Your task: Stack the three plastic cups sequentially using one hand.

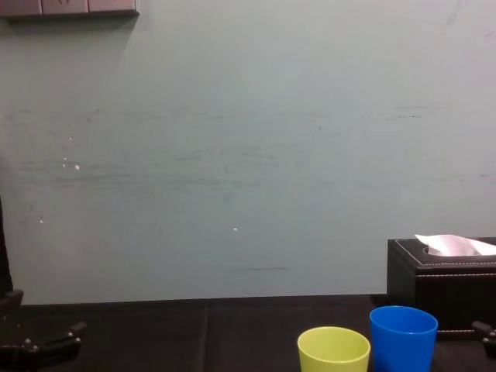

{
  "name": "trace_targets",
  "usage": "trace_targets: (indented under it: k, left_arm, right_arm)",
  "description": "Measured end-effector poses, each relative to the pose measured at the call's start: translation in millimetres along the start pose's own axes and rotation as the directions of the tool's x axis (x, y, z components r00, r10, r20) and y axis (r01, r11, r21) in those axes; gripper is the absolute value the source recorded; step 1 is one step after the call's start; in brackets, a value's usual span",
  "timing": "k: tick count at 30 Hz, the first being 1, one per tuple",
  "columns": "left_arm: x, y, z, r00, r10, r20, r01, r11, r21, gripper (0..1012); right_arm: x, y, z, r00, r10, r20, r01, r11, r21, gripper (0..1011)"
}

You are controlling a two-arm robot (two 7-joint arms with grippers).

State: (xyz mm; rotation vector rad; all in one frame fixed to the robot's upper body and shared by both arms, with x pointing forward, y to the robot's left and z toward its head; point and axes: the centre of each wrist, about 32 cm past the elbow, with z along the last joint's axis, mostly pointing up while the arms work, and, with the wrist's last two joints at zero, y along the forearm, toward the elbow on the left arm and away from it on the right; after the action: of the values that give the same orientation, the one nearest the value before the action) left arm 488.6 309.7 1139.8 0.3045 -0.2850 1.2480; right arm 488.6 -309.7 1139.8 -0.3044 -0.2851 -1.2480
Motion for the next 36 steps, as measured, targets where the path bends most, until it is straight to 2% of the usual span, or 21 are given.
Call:
trace_targets:
  k: [36]
  left_arm:
    - [0.0, 0.0, 0.0, 1.0000, 0.000, 0.000, 0.000, 1.0000, 0.000, 1011]
  right_arm:
    - [0.0, 0.0, 0.0, 1.000, 0.000, 0.000, 0.000, 1.000, 0.000, 1003]
